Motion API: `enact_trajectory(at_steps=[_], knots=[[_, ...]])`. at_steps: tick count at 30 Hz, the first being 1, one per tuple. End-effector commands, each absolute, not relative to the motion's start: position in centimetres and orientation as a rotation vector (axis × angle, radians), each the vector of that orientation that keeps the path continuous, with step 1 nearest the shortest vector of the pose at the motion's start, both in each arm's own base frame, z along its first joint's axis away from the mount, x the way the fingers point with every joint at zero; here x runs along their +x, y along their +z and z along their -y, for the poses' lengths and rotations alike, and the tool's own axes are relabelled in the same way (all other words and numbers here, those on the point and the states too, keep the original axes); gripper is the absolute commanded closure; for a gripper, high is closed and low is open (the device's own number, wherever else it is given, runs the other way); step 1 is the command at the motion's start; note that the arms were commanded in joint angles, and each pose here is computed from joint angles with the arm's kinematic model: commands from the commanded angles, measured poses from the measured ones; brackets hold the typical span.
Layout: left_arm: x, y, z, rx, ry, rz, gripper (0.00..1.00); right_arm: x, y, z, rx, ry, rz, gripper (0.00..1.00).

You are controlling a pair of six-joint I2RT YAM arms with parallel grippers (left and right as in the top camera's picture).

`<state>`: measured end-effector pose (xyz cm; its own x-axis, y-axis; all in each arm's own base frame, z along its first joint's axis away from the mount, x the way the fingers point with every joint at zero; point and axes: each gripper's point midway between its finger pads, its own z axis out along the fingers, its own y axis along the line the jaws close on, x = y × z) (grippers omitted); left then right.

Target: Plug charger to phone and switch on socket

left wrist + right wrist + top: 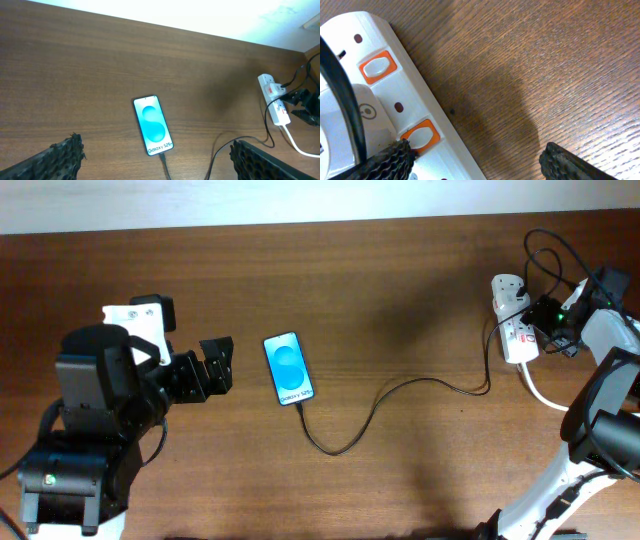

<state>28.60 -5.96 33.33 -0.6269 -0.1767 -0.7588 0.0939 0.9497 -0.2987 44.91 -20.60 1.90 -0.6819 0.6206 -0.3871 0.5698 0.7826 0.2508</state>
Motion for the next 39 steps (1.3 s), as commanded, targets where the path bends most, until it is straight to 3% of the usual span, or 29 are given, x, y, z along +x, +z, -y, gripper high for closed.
enact_trajectory(at_steps=[1,6,10,13,28,39], knots=[[28.7,33.4,5.7,-0.061,-0.377,-2.211,0.01,44.5,-0.2,18.5,0.866,0.225,-2.589,0.14],[28.7,33.4,5.7,-0.061,-0.377,-2.212,0.01,44.6,0.5,20.0,0.891,0.211,-2.554,0.13],[28.6,33.3,5.7,-0.062,-0.377,-2.216,0.01,44.1,6.8,25.0,1.025,0.174,-2.409,0.01],[28.6,33.3,5.7,-0.061,-0.377,-2.216,0.01,43.6,9.0,26.4,1.070,0.163,-2.350,0.01],[28.6,33.3,5.7,-0.061,-0.377,-2.216,0.01,44.6,-0.1,22.1,1.013,0.196,-2.558,0.01],[28.6,33.3,5.7,-0.061,-0.377,-2.216,0.01,44.8,-1.1,19.9,0.952,0.210,-2.624,0.01]])
